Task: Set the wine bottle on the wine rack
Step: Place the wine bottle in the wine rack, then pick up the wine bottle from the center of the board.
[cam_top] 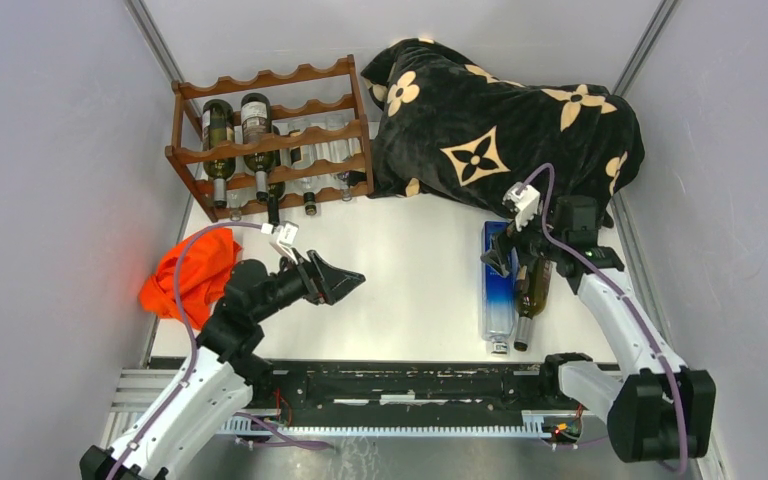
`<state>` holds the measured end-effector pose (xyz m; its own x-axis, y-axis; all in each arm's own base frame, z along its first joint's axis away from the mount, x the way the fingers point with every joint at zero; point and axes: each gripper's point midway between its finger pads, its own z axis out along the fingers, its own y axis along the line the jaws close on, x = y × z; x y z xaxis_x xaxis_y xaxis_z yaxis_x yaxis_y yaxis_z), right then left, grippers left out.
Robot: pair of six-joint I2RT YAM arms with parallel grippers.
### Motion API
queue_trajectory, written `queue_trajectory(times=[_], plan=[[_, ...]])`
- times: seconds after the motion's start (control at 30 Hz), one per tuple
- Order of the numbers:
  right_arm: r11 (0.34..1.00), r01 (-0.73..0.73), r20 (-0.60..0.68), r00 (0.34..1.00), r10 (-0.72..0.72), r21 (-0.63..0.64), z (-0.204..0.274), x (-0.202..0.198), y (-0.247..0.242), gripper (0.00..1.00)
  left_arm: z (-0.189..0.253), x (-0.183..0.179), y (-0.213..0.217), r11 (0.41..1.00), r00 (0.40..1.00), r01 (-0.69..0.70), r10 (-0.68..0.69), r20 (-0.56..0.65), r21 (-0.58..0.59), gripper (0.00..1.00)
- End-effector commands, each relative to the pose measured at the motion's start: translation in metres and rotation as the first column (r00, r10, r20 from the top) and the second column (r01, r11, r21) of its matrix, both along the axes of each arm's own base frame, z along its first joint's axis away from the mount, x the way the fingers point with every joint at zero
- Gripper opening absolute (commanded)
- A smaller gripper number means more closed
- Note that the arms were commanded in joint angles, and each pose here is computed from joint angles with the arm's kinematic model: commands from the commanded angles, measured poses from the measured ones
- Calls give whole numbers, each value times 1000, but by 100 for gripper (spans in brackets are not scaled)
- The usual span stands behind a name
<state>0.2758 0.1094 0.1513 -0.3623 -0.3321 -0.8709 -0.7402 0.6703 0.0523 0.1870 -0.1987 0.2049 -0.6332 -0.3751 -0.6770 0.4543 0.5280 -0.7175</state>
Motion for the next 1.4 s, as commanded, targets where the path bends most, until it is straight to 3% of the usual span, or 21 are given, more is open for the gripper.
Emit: queue_trajectory(times=[0.0,0.23,0.43,0.67,0.83,1.0,1.1,1.17,1.27,1.37], plan=[[962,263,-44,963,-267,-79,-6,29,-13,98,12,13,0,993,995,-84,88,40,-84,95],[832,536,-45,836,-547,-140,-27,48,-34,98,7,19,2,993,993,-103,106,51,-57,96],[800,581,-140,789,-599,-150,-52,49,-31,98,1,24,-2,993,994,-103,105,36,-58,96],[728,635,-209,700,-683,-257,-86,52,-37,98,-1,26,-7,993,996,-88,90,22,-78,95],[689,646,-224,656,-721,-327,-112,44,-39,93,-7,26,-13,994,997,-75,75,-6,-86,95],[690,639,-234,654,-720,-340,-119,42,-32,77,-14,22,-22,994,998,-61,58,-35,-95,95],[710,628,-251,667,-702,-317,-117,43,-25,61,-15,19,-28,995,998,-54,50,-39,-90,95],[753,602,-285,698,-658,-266,-111,44,-13,44,-14,18,-32,995,998,-47,43,-40,-87,95],[834,541,-371,756,-539,-107,-89,47,13,7,-11,14,-41,996,999,-22,19,-37,-88,95],[868,479,-493,791,-363,130,-60,49,37,0,-10,8,-54,994,999,31,-34,-29,-103,96]])
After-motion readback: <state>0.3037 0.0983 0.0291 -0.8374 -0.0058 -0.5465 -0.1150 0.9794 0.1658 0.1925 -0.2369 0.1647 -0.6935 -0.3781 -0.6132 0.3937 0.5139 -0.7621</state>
